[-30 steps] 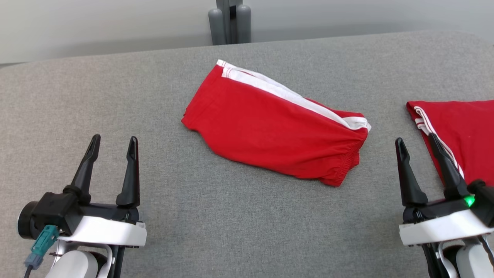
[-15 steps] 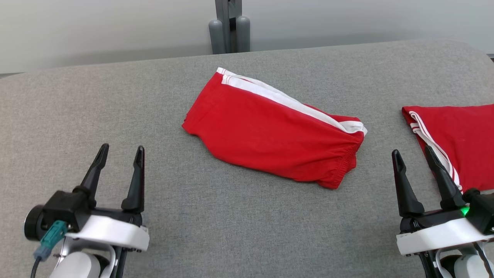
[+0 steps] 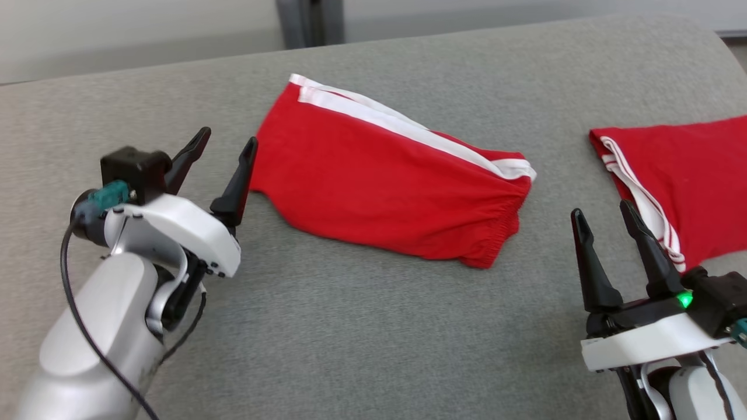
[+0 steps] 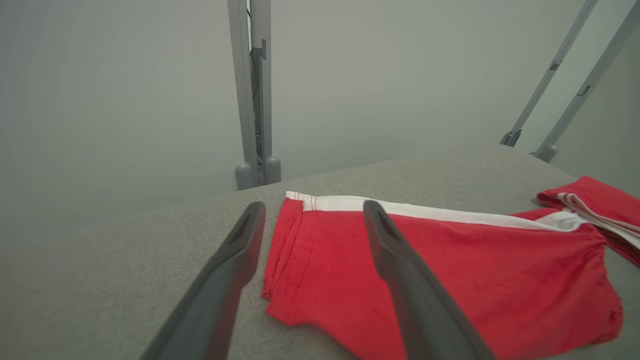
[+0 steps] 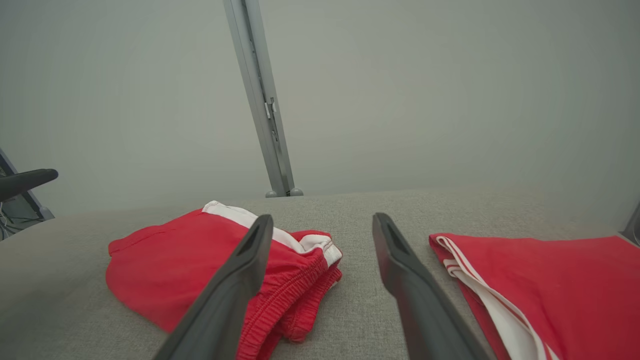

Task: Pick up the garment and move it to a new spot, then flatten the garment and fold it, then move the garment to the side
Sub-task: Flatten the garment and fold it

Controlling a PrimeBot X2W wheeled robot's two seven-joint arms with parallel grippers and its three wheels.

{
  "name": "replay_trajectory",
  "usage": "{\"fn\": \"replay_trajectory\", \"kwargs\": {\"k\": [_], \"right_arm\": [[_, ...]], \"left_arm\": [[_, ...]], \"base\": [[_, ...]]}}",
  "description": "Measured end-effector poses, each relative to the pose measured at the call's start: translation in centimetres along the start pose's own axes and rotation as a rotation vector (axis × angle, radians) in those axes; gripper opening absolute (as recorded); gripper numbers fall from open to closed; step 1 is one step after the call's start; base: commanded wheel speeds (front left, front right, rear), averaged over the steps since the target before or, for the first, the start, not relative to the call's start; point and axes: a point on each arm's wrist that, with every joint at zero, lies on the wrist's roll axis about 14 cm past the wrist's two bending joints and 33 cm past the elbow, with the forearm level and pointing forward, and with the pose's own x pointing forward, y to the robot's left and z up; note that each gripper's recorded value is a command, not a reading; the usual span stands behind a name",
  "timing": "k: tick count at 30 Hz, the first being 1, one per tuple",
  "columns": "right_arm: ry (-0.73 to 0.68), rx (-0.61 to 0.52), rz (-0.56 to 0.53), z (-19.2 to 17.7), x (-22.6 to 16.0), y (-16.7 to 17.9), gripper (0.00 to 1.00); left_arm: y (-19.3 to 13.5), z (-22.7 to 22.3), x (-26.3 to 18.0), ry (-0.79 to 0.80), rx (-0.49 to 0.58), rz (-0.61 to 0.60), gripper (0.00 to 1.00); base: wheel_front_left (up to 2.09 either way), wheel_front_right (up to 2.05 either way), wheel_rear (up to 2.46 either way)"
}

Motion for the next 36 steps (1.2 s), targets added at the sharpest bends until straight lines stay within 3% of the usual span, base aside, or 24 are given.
{"fn": "replay_trajectory", "kwargs": {"k": [12, 20, 21, 22, 23, 28, 36], "right_arm": [[0.05, 0.025, -0.077, -2.1, -0.5, -2.3, 1.0], [0.073, 0.026, -0.122, -3.2, -1.2, -3.6, 1.0], [0.073, 0.026, -0.121, -3.2, -1.1, -3.6, 1.0], [0.073, 0.027, -0.12, -3.2, -1.1, -3.6, 1.0], [0.072, 0.028, -0.117, -3.2, -1.0, -3.5, 1.0], [0.052, 0.03, -0.103, -2.6, -0.5, -3.1, 1.0], [0.039, 0.035, -0.102, -2.2, -0.5, -3.1, 1.0]], "left_arm": [[2.4, -10.0, 5.5, 0.408, -0.106, 0.013, 1.0], [2.9, -13.0, 6.0, 0.528, -0.154, 0.036, 1.0], [2.8, -13.1, 5.9, 0.532, -0.166, 0.034, 0.83], [2.5, -13.1, 5.9, 0.534, -0.173, 0.028, 0.38], [2.1, -13.0, 5.8, 0.536, -0.182, 0.019, 0.0], [0.8, -12.9, 5.2, 0.551, -0.221, -0.011, 0.0], [2.4, -11.7, 3.8, 0.441, -0.262, 0.052, 0.0]], "base": [[0.0, 0.0, 0.0], [0.0, 0.0, 0.0], [0.0, 0.0, 0.0], [0.0, 0.0, 0.0], [0.0, 0.0, 0.0], [0.0, 0.0, 0.0], [0.0, 0.0, 0.0]]}}
